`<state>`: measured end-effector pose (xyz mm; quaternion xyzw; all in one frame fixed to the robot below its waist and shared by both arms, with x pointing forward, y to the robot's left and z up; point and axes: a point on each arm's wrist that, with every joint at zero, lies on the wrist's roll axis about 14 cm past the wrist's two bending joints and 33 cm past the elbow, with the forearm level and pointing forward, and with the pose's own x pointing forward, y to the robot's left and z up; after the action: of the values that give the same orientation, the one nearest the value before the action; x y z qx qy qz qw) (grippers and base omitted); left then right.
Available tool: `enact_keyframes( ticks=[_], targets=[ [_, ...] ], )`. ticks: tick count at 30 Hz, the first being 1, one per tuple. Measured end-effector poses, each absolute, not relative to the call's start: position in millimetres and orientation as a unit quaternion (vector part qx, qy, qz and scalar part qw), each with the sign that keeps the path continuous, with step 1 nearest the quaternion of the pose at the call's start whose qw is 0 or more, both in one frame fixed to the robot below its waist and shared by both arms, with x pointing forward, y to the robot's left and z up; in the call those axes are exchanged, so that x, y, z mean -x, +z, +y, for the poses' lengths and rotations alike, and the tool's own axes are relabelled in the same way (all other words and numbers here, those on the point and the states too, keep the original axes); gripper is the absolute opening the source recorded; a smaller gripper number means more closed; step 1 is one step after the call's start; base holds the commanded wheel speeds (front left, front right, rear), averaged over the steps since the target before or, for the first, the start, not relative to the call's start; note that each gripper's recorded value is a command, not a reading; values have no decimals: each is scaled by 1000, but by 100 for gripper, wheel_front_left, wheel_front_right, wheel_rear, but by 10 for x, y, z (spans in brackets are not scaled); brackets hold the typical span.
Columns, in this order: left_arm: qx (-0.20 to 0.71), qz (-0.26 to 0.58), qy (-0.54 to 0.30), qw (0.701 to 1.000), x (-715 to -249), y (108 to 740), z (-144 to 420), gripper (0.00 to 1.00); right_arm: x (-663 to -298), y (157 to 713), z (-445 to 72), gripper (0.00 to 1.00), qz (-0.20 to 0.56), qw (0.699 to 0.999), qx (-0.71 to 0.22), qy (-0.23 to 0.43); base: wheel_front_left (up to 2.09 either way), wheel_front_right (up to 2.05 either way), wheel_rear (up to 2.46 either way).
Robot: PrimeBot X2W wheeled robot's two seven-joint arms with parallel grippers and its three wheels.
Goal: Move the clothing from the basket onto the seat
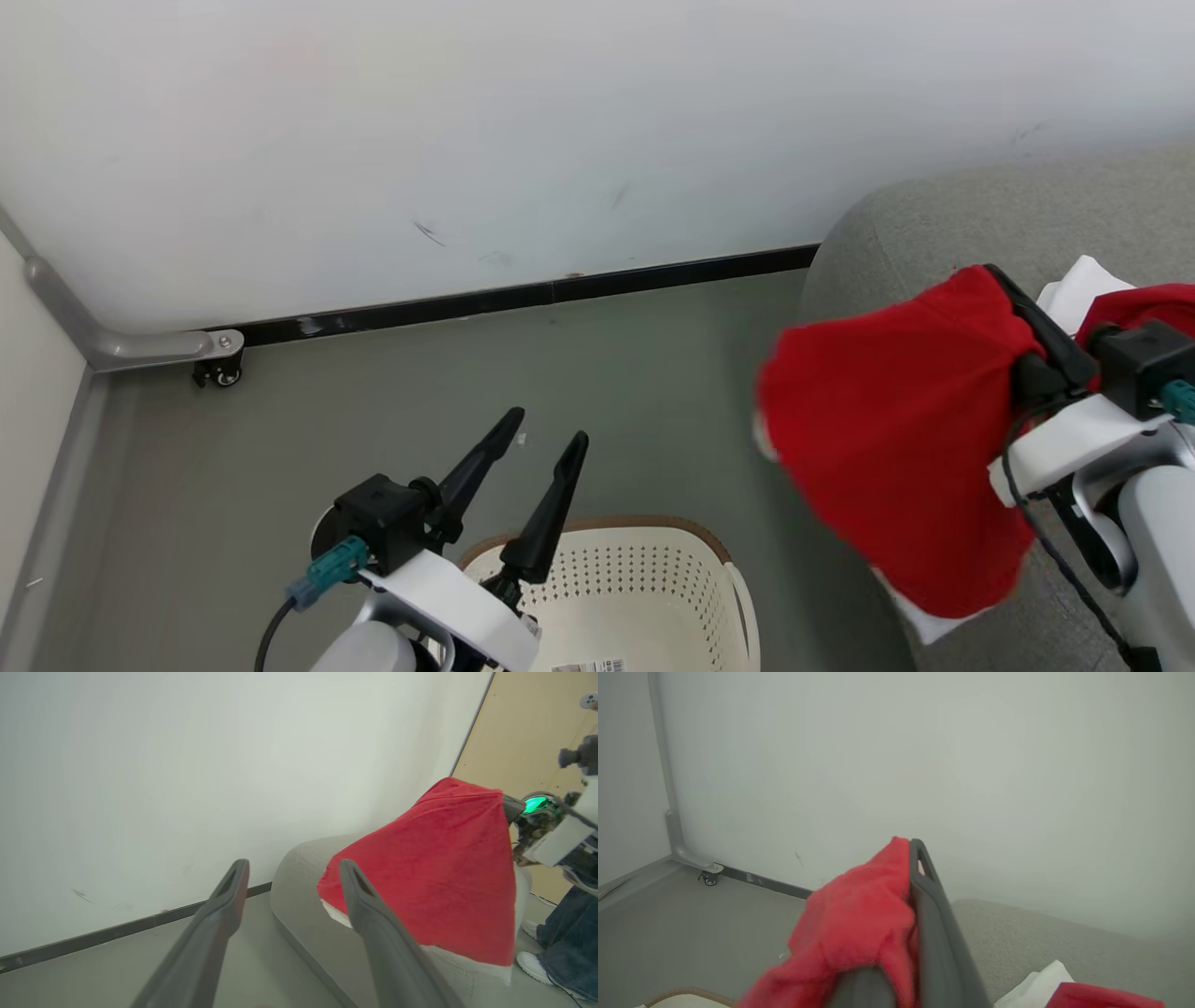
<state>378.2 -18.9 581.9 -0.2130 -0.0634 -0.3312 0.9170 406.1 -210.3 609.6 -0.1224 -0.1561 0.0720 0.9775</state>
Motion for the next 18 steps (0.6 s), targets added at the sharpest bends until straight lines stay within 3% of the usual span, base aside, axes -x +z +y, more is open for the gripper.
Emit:
enact_keyframes(
  ticks=[18],
  targets=[
    [213, -44, -417, 882, -3419, 5748, -705, 100, -3652, 6034, -2782, 0, -146, 979, 140, -30, 0, 0, 0]
  ],
)
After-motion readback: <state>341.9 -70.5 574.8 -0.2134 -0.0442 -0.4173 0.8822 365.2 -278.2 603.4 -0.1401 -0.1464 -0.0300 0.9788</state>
